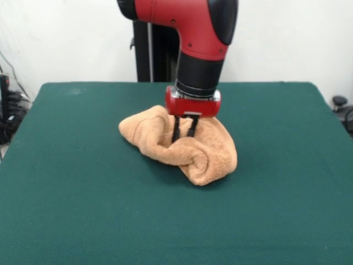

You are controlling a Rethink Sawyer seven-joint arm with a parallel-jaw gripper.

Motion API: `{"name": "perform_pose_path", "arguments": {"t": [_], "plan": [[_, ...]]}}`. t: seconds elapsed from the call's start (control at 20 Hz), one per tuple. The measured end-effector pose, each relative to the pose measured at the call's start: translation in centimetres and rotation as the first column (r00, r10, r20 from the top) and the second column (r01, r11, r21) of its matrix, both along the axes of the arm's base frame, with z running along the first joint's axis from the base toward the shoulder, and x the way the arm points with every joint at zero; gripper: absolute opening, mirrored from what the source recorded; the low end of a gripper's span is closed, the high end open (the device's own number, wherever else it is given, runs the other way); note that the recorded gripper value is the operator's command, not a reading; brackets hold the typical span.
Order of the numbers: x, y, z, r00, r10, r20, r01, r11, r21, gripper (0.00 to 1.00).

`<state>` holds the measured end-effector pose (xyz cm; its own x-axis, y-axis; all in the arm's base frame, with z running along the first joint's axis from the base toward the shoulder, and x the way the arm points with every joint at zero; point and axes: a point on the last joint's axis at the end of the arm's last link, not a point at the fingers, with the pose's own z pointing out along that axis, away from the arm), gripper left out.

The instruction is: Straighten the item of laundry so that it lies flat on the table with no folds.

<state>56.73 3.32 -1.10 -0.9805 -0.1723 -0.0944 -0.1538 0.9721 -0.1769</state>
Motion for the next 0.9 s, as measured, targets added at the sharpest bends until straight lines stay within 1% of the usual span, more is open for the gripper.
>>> {"name": "perform_pose_path", "arguments": {"t": [0.1, 0.7, 0.85, 0.9], "plan": [[-0.2, -0.1, -0.1, 1.0, 0.008, 0.002, -0.008, 1.0, -0.002, 0.0], [-0.8, 0.0, -0.1, 1.0, 0.007, 0.006, -0.007, 1.0, 0.0, 0.0], [-0.9, 0.0, 0.4, 1.0, 0.006, 0.01, -0.006, 1.0, 0.0, 0.0], [-0.9, 0.0, 1.0, 1.0, 0.005, 0.015, -0.005, 1.0, 0.0, 0.0]]}}
